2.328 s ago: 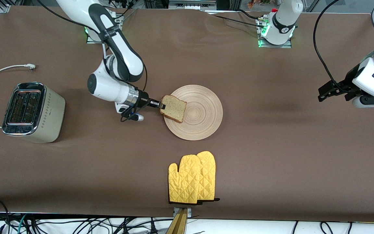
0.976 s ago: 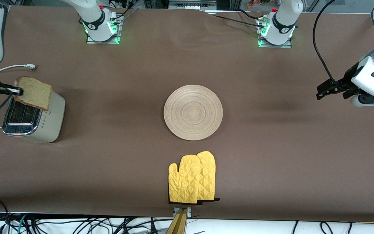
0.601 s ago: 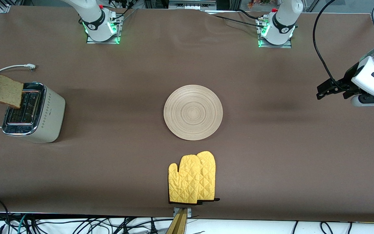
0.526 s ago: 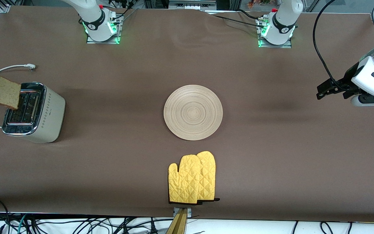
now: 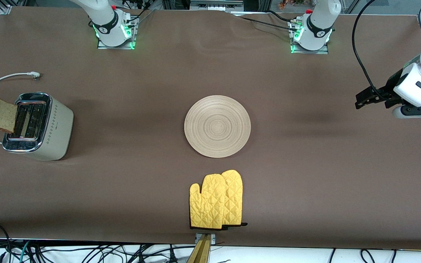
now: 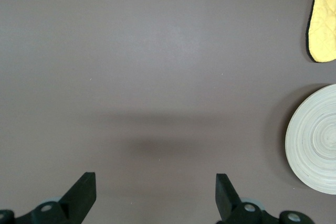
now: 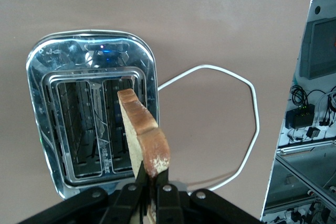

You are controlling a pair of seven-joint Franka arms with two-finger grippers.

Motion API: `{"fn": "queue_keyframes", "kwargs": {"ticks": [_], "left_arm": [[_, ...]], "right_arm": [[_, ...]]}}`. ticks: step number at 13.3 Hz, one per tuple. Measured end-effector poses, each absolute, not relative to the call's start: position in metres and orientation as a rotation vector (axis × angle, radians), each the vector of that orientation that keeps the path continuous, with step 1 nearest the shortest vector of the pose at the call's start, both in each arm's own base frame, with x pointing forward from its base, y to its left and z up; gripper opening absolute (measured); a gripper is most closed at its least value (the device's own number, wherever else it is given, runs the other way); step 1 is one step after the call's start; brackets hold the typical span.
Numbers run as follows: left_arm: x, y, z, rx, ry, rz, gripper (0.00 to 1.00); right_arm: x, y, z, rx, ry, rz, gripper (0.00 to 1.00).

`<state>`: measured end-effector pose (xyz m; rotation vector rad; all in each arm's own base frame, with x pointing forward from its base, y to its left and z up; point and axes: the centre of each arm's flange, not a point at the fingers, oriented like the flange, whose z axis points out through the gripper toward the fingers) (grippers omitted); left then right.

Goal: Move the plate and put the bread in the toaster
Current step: 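Lower the bread into the toaster slot with the right gripper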

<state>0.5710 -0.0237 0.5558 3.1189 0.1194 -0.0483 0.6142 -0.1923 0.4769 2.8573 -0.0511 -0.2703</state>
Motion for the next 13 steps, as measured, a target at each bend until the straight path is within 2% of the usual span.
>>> {"fn": "queue_keyframes", "kwargs": {"ticks": [13], "left_arm": [[0.569, -0.024, 0.555, 3.119, 0.119, -0.069, 1.0]], "right_arm": [[0.636, -0.176, 0.438, 2.887, -0.044, -0.238, 0.07]]}}
